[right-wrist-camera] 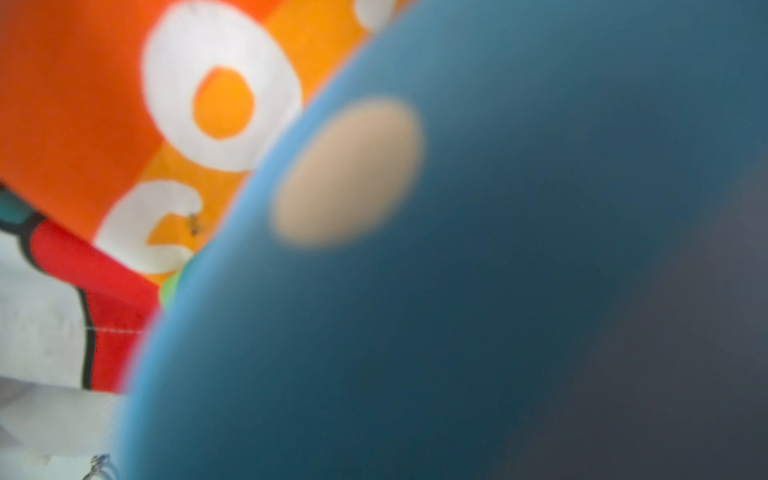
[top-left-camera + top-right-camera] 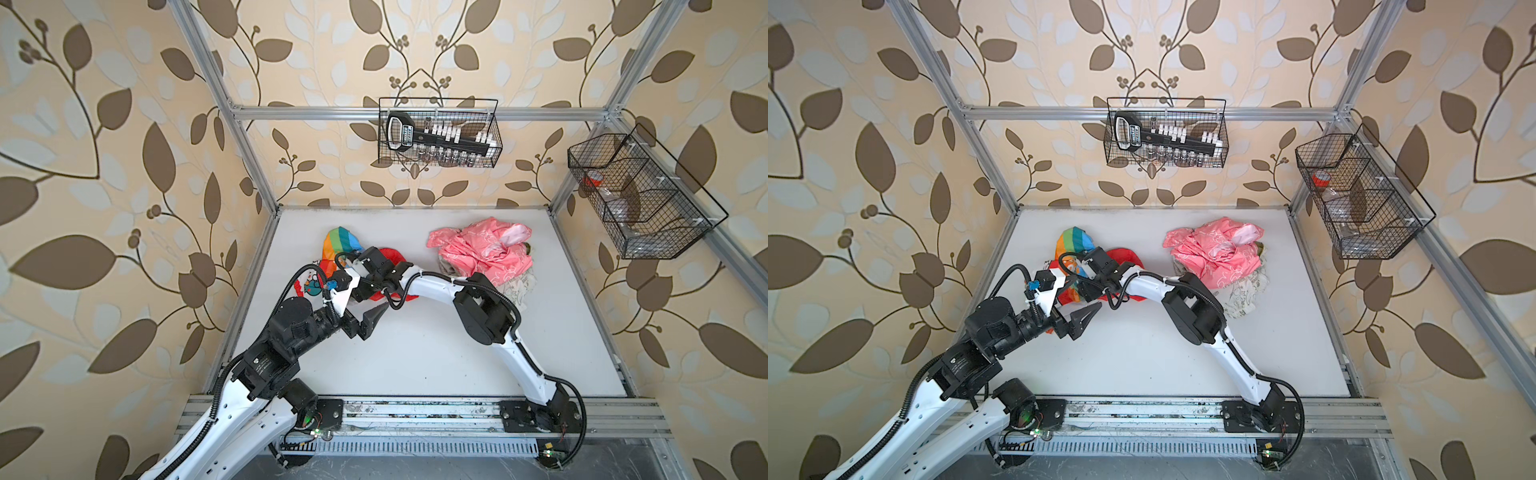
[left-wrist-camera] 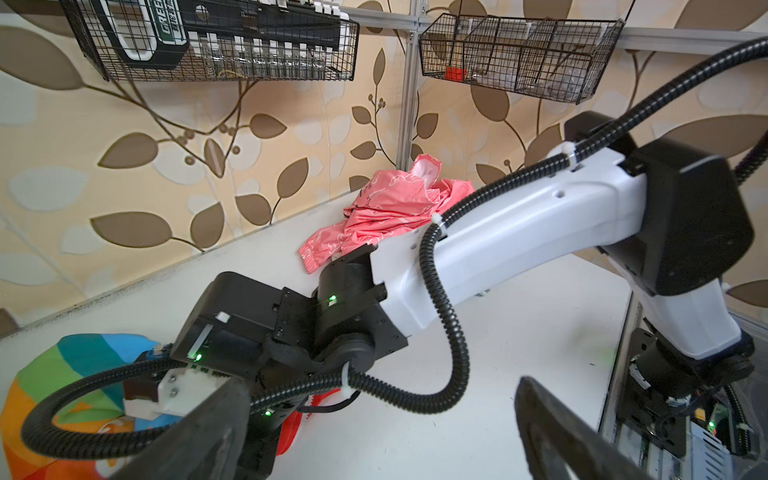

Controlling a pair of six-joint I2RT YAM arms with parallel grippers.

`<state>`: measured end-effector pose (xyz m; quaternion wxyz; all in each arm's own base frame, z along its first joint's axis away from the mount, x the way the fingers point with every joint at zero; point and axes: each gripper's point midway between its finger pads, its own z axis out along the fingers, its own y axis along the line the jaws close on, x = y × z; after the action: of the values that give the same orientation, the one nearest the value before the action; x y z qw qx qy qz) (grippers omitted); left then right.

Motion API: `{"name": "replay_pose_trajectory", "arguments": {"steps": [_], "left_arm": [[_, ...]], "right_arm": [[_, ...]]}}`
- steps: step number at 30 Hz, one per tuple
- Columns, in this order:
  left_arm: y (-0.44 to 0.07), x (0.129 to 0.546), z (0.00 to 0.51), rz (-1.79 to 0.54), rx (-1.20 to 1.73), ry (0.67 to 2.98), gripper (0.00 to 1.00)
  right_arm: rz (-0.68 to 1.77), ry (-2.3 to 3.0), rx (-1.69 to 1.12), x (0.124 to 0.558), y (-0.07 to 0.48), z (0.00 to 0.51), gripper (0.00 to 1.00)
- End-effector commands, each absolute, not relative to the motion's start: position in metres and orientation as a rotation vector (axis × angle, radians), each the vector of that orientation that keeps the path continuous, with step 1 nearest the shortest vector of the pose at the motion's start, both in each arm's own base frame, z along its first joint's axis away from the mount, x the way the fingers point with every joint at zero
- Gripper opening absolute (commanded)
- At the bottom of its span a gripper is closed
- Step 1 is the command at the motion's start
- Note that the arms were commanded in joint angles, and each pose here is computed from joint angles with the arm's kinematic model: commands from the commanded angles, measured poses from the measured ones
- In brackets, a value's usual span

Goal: Pick out a specific cloth from the pile

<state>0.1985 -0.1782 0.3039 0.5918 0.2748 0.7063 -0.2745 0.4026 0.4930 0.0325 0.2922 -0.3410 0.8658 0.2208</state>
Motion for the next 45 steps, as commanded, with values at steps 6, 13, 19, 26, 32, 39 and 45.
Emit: {"name": "replay_pose_trajectory", "arguments": {"steps": [6, 13, 19, 26, 32, 39, 45], "left_arm": [[-0.18, 0.2, 0.311, -0.627, 0.645, 1.601, 0.99], [-0.181, 0.201, 0.309, -0.623, 0.652, 1.607, 0.99], [-0.181, 0.202, 0.308, -0.617, 0.653, 1.61, 0.99], [-0.181, 0.201, 0.308, -0.617, 0.658, 1.61, 0.99], [-0.181, 0.2, 0.309, -0.621, 0.659, 1.606, 0.99], [-0.179, 0.201, 0.309, -0.609, 0.648, 1.607, 0.99], [-0.184, 0.196, 0.314, -0.653, 0.667, 1.589, 0.99]], "right_arm": [[0.744, 2.315, -0.987, 0.401, 0.531, 0.004, 0.79], [0.906, 2.228, -0.948, 0.414, 0.555, 0.01, 0.89], [1.001, 2.172, -0.898, 0.427, 0.555, 0.023, 0.95], [0.995, 2.029, -0.888, 0.409, 0.534, 0.08, 1.0], [0.994, 1.917, -0.896, 0.39, 0.512, 0.14, 1.0], [0.9, 1.952, -0.879, 0.374, 0.469, 0.172, 1.0], [0.806, 1.962, -0.793, 0.369, 0.393, 0.222, 1.0]]}}
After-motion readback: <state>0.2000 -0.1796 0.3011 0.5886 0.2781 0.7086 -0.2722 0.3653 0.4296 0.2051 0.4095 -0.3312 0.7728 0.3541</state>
